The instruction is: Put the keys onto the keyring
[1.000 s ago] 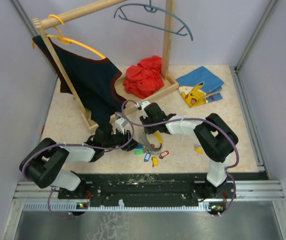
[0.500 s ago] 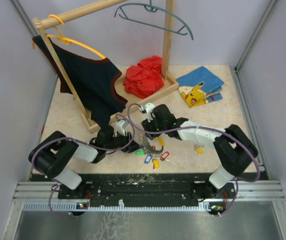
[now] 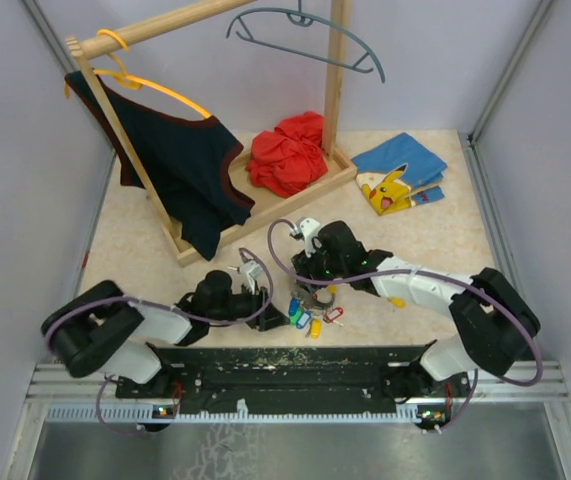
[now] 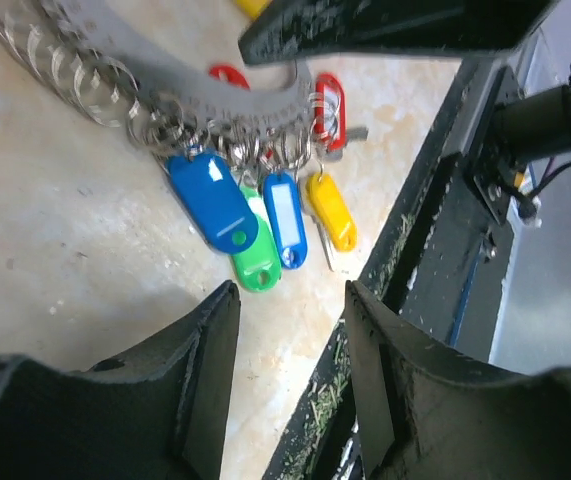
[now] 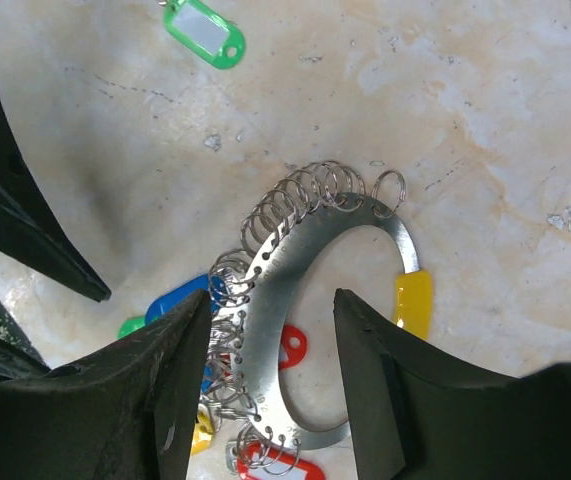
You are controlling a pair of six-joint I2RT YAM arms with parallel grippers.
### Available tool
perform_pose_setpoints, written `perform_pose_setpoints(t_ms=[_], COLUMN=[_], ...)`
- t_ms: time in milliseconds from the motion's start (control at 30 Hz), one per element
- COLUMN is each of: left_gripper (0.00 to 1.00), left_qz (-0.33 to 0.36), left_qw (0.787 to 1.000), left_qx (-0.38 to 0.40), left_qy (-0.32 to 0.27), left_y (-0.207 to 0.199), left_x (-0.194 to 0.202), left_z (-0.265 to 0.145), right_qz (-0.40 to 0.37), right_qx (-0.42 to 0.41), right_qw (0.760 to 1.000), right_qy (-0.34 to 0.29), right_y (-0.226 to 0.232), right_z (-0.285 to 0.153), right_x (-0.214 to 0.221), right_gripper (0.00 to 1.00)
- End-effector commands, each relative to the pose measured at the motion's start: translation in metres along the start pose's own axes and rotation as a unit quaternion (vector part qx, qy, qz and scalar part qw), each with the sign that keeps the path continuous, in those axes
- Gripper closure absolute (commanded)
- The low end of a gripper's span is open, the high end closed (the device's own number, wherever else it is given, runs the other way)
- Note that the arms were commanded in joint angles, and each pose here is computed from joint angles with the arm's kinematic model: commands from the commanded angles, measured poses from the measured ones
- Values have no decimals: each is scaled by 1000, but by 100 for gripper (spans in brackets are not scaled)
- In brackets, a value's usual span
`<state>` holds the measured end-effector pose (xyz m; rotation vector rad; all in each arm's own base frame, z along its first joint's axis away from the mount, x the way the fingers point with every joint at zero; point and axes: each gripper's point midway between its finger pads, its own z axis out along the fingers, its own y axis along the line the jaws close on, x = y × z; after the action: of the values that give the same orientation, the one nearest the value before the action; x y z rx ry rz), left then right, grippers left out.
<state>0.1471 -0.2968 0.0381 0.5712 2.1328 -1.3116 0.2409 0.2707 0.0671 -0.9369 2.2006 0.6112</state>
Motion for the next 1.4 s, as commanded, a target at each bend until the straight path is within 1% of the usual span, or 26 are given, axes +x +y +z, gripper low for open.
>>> perform_pose_setpoints(t_ms=[0, 100, 200, 533, 700, 833, 1000, 1100, 1200, 1367], left_gripper=[48, 48, 48, 48, 48, 48, 50, 53, 56, 61], left_qz=[35, 61, 69, 86, 83, 89, 129, 165, 197, 259], left_qw=[997, 986, 981, 976, 977, 978, 979, 976, 972, 960], left_qx=[-60, -135, -157, -178, -177, -165, -143, -132, -115, -96], left_qy=[-45, -74, -90, -95, -90, -87, -71, -59, -54, -44], left_y=[9, 29, 36, 46, 49, 48, 45, 45, 43, 45], left_x=[-24, -43, -54, -63, -62, -61, -63, -65, -68, -67], left_z=[-15, -28, -37, -39, -35, -29, -20, -13, -6, 3], right_qz=[-13, -5, -5, -15, -30, -35, -37, -36, -35, -38], right_qx=[-18, 2, 23, 11, -1, 8, -7, 17, 29, 21], right_qw=[999, 1000, 1000, 997, 995, 992, 993, 993, 992, 995], right_qy=[-42, -22, 9, 71, 99, 122, 115, 116, 122, 90], right_y=[12, 12, 15, 25, 29, 25, 31, 24, 20, 24], right_z=[-13, -10, -4, 2, 7, 13, 7, 2, 0, -4], right_x=[-23, -16, -9, 28, 40, 51, 45, 44, 45, 31], right_gripper=[48, 47, 45, 38, 36, 36, 36, 39, 39, 39])
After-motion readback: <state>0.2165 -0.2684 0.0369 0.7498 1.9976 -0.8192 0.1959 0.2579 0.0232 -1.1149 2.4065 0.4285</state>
